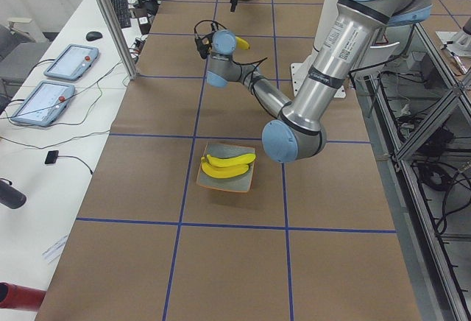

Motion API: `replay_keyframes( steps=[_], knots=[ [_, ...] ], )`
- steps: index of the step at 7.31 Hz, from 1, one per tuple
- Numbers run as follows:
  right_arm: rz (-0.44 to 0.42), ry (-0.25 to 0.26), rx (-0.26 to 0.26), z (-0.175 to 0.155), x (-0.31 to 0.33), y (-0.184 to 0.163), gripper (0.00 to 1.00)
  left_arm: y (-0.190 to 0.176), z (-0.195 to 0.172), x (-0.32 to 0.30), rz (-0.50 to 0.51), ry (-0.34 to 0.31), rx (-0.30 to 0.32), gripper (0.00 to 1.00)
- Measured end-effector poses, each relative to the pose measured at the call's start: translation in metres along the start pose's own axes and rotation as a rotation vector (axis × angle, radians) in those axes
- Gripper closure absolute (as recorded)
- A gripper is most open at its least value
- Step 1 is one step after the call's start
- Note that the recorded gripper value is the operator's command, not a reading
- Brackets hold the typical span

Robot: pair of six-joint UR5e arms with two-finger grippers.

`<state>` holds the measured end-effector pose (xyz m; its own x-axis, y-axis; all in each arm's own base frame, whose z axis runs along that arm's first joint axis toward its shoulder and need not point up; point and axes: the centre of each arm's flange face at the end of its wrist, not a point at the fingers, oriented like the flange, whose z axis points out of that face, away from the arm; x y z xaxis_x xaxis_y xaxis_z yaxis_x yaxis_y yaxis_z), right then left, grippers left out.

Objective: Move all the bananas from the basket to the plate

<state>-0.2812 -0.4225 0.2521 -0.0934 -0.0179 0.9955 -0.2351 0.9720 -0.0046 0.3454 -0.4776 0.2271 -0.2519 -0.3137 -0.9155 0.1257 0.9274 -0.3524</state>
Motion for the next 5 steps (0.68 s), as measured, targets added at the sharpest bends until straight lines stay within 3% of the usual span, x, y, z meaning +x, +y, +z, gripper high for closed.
replay_keyframes(
  steps=[3,5],
  knots=[
    [0.037,0.094,0.070,-0.019,0.050,-0.030,0.00,-0.043,-0.079,-0.120,0.117,-0.194,0.095,1.00],
    [-0.029,0.184,0.113,-0.042,0.096,-0.050,0.00,-0.070,-0.112,-0.157,0.220,-0.366,0.126,1.00]
  ],
)
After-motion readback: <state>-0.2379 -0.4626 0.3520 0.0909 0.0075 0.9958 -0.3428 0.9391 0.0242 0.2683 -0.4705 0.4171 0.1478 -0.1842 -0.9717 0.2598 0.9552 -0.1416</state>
